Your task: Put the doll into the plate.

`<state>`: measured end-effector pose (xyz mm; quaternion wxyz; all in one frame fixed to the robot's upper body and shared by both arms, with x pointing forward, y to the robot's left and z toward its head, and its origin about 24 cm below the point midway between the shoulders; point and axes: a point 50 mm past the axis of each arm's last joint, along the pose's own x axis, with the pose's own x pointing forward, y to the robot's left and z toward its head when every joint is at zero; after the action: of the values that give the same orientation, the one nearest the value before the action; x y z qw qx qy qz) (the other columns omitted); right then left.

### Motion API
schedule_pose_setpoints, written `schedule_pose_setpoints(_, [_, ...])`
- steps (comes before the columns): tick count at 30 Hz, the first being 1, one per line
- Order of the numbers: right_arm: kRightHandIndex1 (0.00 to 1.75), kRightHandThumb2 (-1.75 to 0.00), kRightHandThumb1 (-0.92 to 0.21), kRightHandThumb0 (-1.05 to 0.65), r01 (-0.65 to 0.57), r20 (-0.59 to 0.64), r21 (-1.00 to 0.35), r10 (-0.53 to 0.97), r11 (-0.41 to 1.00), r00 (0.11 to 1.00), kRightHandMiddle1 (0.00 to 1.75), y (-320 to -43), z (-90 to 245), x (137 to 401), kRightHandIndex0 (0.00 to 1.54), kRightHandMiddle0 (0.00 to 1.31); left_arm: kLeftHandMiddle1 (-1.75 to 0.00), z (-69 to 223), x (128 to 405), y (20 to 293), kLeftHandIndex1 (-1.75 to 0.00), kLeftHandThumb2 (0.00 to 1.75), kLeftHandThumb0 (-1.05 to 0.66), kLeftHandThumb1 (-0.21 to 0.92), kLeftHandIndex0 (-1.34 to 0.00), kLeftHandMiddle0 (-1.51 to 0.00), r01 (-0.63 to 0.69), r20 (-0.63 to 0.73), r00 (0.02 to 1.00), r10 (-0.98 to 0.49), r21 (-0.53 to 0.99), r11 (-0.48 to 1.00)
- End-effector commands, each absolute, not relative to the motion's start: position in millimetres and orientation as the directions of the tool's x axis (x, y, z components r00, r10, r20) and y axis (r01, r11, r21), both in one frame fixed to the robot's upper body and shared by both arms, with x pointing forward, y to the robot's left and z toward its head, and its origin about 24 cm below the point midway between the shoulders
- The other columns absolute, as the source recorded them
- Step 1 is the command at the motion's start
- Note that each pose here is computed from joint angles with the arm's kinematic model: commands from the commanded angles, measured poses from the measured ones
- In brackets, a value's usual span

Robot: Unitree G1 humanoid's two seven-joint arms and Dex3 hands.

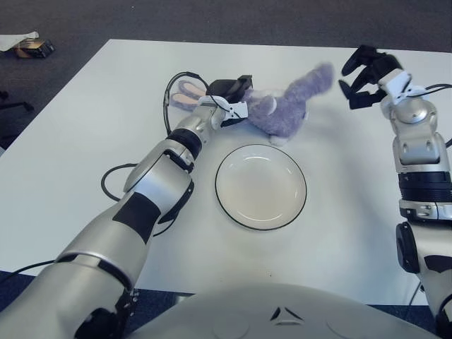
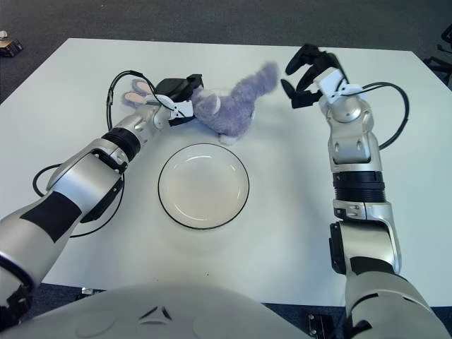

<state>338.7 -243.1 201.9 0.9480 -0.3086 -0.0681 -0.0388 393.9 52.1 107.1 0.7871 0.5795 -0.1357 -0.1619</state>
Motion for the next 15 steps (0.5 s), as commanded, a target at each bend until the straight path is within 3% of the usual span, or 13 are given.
schedule_pose_setpoints(1, [1.7,-0.93,-0.64,-0.01,0.166,0.164,-0.475,-0.098,0.864,0.982,1.75,-253.5,214.5,339.3,0.38,0.18,-1.54,93.3,391.6,66.3,-1.75,1.74,0.0,-0.13,-0.73,-1.0,0.11,-0.001,0.925,-0.38,0.958,0.264])
schedule_pose_setpoints(4, [1.7,-0.82,-0.73,-0.01,0.183,0.145,-0.408,-0.135,0.894,0.98,1.75,-261.7,211.9,339.5,0.36,0.1,-1.55,91.9,390.5,67.7,-1.75,1.74,0.0,-0.12,-0.73,-0.99,0.097,0.015,0.924,-0.382,0.958,0.272])
schedule_pose_setpoints(5, [1.71,-0.71,-0.8,-0.13,0.188,0.139,-0.39,-0.144,0.901,0.98,1.75,-264.5,210.2,339.4,0.36,0.13,-1.55,91.6,390.2,68.1,-1.75,1.74,0.0,-0.12,-0.73,-0.99,0.094,0.019,0.924,-0.382,0.957,0.275])
schedule_pose_setpoints(8, [1.71,-0.58,-0.88,-0.28,0.195,0.11,-0.316,-0.168,0.928,0.98,1.75,-278.7,193.6,340.2,0.36,0.17,-1.55,90.8,389.5,70.6,-1.75,1.74,0.0,-0.12,-0.72,-0.99,0.082,0.036,0.924,-0.38,0.954,0.29])
schedule_pose_setpoints(15, [1.65,-0.52,-0.92,-0.35,0.19,0.079,-0.245,-0.176,0.951,0.981,1.75,-285.5,173.5,343.3,0.43,0.2,-1.54,94.2,390.3,77.2,-1.75,1.72,0.0,-0.11,-0.72,-0.99,0.055,0.077,0.928,-0.364,0.94,0.338])
